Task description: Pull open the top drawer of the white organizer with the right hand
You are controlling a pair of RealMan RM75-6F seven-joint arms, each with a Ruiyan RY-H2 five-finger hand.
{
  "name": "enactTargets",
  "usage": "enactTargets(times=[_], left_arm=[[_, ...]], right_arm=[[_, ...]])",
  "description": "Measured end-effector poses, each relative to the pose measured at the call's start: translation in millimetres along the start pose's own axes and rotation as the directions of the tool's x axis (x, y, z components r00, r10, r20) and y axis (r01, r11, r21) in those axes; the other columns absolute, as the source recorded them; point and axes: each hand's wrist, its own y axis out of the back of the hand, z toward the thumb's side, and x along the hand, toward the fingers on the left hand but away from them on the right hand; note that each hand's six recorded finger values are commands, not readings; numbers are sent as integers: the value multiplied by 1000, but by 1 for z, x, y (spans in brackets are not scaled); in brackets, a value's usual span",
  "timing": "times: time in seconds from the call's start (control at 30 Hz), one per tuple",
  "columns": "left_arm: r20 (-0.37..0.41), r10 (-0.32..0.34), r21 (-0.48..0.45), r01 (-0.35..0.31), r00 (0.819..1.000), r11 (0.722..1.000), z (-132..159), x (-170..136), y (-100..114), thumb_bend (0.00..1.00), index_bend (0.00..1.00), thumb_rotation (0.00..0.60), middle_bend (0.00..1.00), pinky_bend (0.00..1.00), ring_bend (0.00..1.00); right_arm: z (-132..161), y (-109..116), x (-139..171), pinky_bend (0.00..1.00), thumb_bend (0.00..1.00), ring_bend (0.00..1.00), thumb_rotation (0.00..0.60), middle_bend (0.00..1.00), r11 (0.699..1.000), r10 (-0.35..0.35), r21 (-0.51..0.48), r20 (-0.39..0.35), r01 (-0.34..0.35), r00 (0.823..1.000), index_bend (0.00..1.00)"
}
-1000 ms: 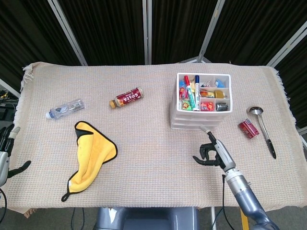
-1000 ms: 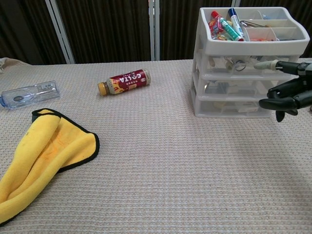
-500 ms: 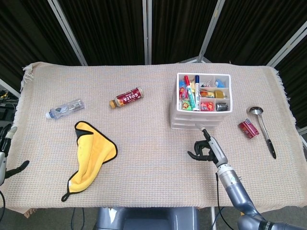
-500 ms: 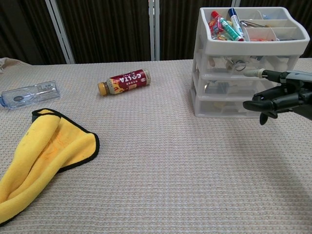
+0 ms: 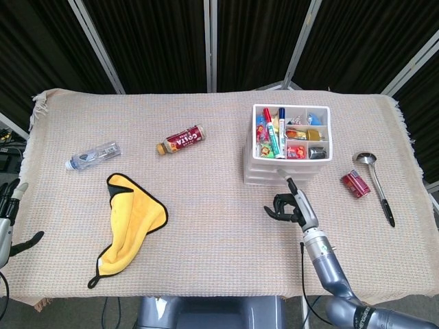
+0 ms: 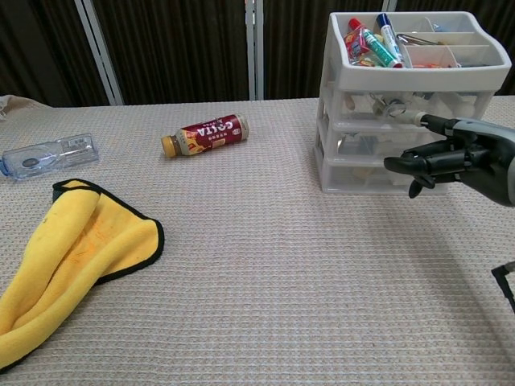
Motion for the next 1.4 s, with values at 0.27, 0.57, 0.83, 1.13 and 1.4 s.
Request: enactTargets(times=[0.27,0.57,0.83,1.13,1.4], left_arm=[[-6,-3,-8,3,1000,1000,-1,-1,2,50,0,600,0,0,0],[-6,-12,-6,12,1000,1000,-1,0,0,52,0,600,0,0,0],[-5,-14,-2,14,1000,1000,0,0,0,51,0,600,0,0,0],[-9,-15,-5,15,1000,1000,-1,0,0,52,0,600,0,0,0],[-17,-10,-5,10,1000,1000,-2,-1,3,52,0,600,0,0,0]], right_arm=[[-2,-2,-10,570,204,778,600,747,999,-5,-49,12,6,1000,34],[-1,0,-19,570,216,778,600,747,992,-24,-125,10,25,1000,71],[0,-1,-22,570,225,778,600,747,986,-27,-165,2,27,1000,109],[6,-3,-21,570,227,778,600,747,983,-24,-183,-17,21,1000,120],[5,-9,-21,569,228,778,600,747,983,-3,-183,-9,2,1000,144]])
